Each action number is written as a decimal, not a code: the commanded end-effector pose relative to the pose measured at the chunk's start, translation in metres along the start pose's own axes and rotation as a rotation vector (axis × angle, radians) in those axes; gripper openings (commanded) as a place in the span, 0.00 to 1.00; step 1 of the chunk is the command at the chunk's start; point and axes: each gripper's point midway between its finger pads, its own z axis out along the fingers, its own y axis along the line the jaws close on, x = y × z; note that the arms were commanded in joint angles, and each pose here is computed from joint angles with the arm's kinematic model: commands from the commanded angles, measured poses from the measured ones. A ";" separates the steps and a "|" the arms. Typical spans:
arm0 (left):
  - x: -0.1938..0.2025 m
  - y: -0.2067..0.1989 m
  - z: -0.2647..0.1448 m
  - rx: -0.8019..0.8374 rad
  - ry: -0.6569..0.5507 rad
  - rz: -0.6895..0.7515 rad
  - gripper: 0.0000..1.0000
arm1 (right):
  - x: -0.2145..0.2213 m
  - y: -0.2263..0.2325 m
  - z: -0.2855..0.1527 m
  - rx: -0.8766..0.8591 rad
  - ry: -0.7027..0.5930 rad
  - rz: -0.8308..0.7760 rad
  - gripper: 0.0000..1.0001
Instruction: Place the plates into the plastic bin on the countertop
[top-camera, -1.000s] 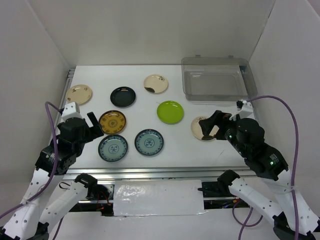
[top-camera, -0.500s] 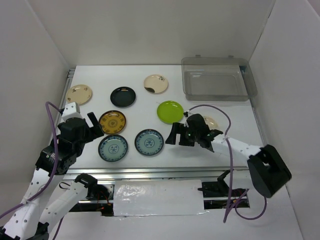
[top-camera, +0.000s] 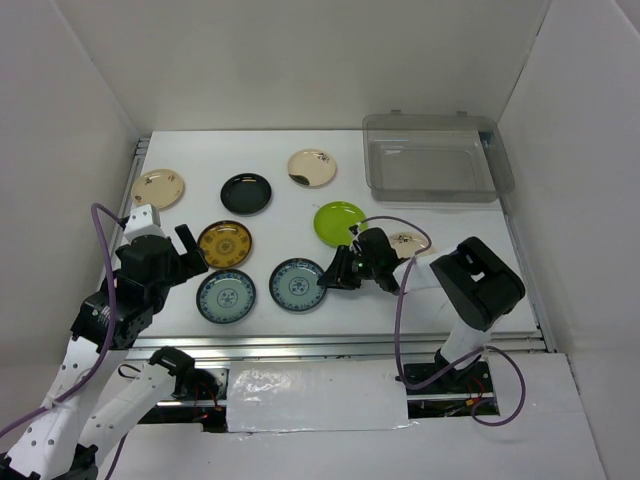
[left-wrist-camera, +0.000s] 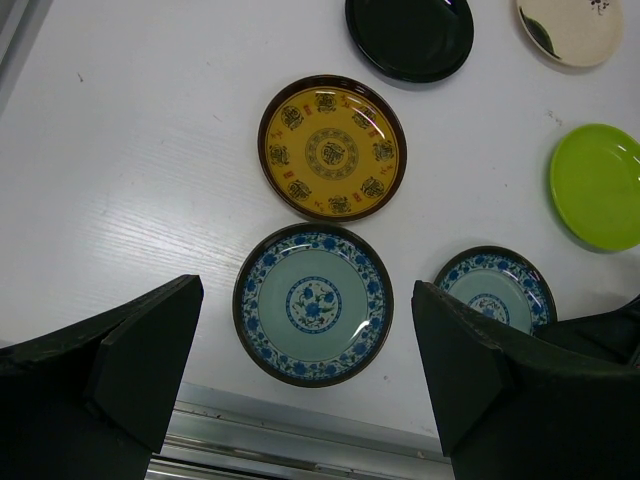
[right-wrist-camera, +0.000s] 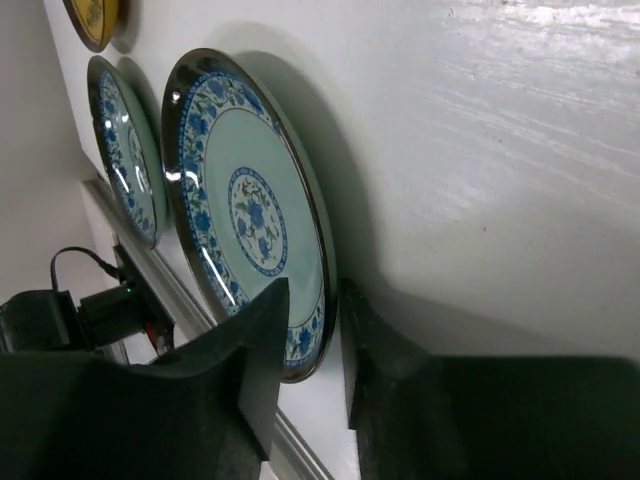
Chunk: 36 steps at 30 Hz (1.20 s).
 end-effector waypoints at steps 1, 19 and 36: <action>-0.009 -0.005 0.000 0.024 -0.036 -0.017 0.99 | -0.010 0.005 0.009 -0.009 -0.033 0.012 0.26; -0.012 -0.004 -0.006 0.042 -0.059 -0.031 0.99 | -0.235 0.032 -0.157 0.224 -0.512 0.125 0.00; -0.007 -0.016 0.000 0.086 -0.025 0.009 0.99 | -0.421 -0.155 -0.196 0.464 -0.620 0.435 0.02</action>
